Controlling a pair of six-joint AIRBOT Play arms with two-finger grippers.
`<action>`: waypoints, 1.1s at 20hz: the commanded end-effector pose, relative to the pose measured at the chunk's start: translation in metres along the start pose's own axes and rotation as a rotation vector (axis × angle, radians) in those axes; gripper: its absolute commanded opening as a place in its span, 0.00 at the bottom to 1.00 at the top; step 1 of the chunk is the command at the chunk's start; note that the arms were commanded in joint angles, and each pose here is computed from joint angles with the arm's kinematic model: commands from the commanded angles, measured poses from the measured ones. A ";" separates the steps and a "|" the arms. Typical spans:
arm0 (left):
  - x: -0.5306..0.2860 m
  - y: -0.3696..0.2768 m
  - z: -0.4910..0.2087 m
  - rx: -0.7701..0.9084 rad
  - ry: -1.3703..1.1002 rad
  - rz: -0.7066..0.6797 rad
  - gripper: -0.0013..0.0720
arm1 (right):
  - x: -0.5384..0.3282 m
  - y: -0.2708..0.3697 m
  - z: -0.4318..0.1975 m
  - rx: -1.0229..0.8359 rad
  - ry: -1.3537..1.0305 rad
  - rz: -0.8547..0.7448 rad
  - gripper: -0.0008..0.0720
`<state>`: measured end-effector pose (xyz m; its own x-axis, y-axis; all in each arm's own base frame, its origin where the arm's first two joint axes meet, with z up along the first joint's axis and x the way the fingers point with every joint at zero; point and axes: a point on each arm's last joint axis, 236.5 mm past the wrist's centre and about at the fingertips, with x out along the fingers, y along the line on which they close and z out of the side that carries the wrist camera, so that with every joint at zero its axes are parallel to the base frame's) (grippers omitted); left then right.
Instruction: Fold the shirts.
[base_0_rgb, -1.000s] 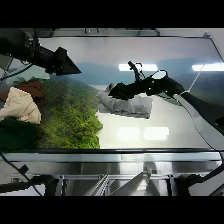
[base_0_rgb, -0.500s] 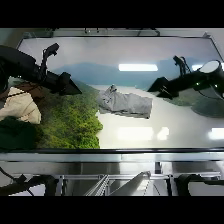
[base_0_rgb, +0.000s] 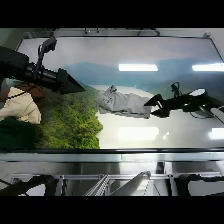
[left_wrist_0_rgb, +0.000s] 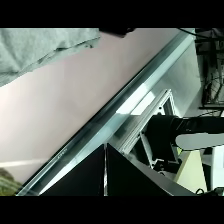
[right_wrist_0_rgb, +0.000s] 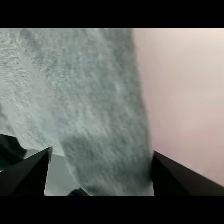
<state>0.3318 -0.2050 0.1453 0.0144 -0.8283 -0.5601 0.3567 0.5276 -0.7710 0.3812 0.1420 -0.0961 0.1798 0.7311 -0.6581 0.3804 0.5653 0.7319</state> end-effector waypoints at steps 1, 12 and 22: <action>-0.011 -0.020 -0.002 0.049 -0.032 -0.005 0.04 | 0.033 0.022 0.004 0.026 -0.032 0.114 0.97; -0.024 -0.045 -0.016 0.112 -0.036 0.000 0.04 | -0.201 -0.027 0.096 -0.049 -0.577 -0.042 0.03; -0.025 -0.044 -0.013 0.113 -0.050 0.003 0.04 | -0.397 -0.351 -0.069 0.780 -0.886 -0.454 0.03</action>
<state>0.3027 -0.2056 0.1888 0.0558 -0.8363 -0.5455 0.4589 0.5067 -0.7298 0.1845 -0.3057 -0.0550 0.4227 -0.1258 -0.8975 0.8891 0.2491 0.3839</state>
